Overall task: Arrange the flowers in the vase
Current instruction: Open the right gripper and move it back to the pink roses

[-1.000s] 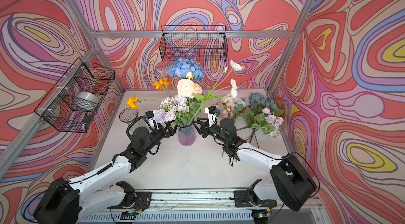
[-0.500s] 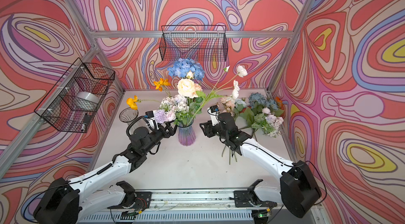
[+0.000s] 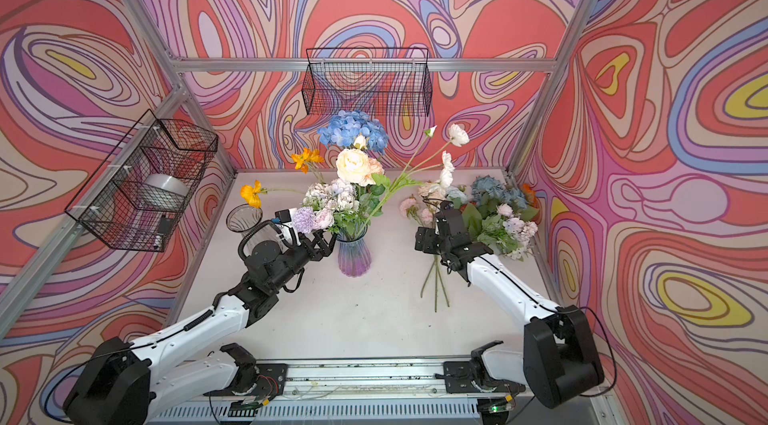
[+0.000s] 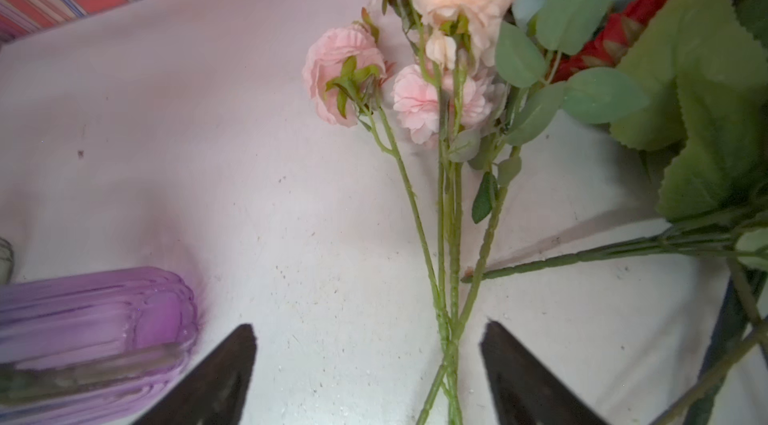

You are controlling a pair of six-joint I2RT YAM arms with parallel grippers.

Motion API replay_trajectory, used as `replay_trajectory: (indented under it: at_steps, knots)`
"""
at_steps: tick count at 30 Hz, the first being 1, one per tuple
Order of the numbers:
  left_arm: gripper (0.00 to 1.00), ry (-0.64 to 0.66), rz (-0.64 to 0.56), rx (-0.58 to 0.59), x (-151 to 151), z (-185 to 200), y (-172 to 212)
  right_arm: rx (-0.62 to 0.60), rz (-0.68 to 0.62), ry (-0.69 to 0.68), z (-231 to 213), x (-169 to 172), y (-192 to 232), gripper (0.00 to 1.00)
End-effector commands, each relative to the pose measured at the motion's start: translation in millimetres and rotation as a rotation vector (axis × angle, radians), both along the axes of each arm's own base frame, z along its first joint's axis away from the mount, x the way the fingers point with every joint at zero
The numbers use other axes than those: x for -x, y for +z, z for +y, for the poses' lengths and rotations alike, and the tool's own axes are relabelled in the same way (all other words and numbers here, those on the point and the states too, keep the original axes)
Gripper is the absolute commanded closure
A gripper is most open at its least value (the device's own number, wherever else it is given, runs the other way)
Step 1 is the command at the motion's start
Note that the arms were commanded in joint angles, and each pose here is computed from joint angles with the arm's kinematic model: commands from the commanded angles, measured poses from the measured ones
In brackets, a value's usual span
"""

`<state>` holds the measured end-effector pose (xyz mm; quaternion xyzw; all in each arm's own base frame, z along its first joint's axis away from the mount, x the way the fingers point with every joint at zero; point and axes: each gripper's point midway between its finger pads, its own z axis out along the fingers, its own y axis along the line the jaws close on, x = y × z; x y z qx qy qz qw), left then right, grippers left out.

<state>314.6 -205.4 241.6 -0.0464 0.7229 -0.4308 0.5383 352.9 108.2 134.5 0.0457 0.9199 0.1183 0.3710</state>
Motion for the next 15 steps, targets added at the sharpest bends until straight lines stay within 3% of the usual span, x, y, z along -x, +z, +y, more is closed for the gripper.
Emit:
replay_trajectory:
  at_steps: [1, 5, 7, 9, 10, 15]
  knots:
    - [0.11, 0.0, -0.04, 0.012, 2.0, 0.6, 8.4, 0.02, 0.007, 0.005, 1.5, -8.6, -2.1, 0.02]
    - [0.11, -0.004, -0.037, 0.014, 1.6, -0.5, 7.4, 0.019, 0.006, 0.11, 20.2, -23.9, -0.2, 0.04]
    - [0.11, -0.003, -0.039, 0.015, 1.5, -0.3, 8.3, 0.026, 0.042, 0.163, 29.4, -30.8, -5.1, 0.18]
    - [0.11, -0.003, -0.04, 0.014, 1.1, -0.5, 9.5, 0.064, 0.112, 0.183, 30.9, -36.1, -17.4, 0.43]
    - [0.11, -0.002, -0.04, 0.013, 1.3, -0.3, 9.3, 0.087, 0.143, 0.181, 29.3, -38.3, -24.2, 0.5]
    - [0.11, 0.003, -0.037, 0.009, 0.5, 0.4, 8.1, 0.217, 0.27, 0.14, 13.7, -47.5, -55.8, 0.57]
